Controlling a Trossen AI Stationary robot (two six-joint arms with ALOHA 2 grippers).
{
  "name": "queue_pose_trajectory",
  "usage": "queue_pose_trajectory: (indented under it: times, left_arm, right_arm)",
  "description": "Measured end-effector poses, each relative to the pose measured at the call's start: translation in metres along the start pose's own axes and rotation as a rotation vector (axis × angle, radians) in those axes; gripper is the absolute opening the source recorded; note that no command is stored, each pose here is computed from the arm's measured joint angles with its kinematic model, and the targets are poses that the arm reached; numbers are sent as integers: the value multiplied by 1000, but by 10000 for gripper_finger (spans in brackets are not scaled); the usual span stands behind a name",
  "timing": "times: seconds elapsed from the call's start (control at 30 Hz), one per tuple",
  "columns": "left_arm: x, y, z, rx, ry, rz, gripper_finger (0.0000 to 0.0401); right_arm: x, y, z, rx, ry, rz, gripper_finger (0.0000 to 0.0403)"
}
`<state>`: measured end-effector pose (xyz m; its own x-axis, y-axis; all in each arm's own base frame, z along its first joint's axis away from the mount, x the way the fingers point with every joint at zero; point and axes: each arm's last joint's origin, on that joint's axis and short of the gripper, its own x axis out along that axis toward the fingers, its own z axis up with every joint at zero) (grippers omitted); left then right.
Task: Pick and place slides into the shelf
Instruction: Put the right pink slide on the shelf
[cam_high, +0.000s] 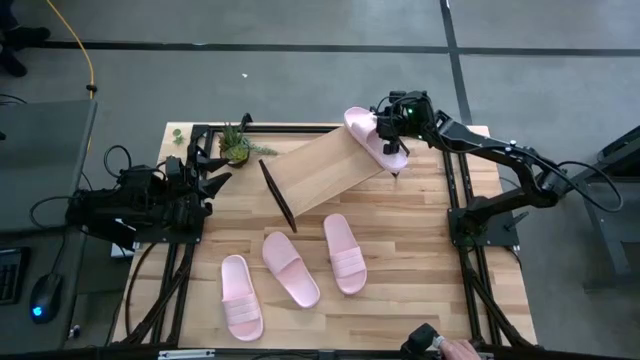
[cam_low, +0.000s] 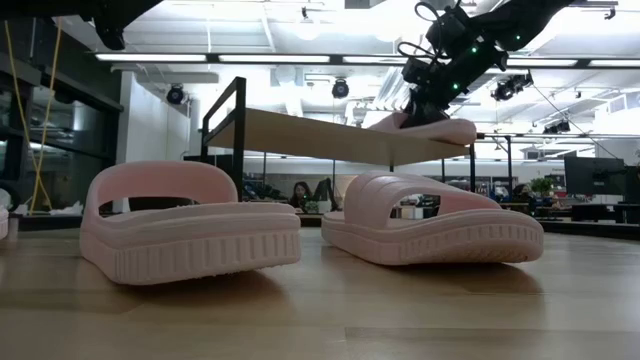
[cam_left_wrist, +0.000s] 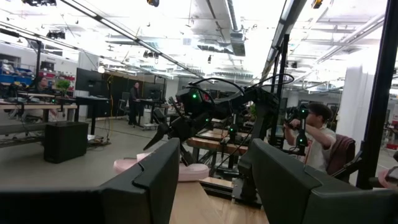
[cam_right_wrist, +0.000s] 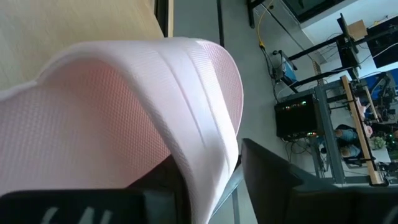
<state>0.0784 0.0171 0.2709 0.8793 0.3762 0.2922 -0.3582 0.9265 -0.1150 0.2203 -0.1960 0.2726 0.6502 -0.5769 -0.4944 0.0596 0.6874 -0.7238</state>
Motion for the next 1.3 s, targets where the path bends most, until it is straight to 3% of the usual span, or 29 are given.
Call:
queue_pose_trajectory:
  times: [0.6,1.3]
  left_arm:
    - [0,0,0,0,0,0,184]
    - [0,0,0,1,5,0,184]
  right_arm:
    - [0,1,0,68,5,9,178]
    - [0,4,-2,141,35,34,177]
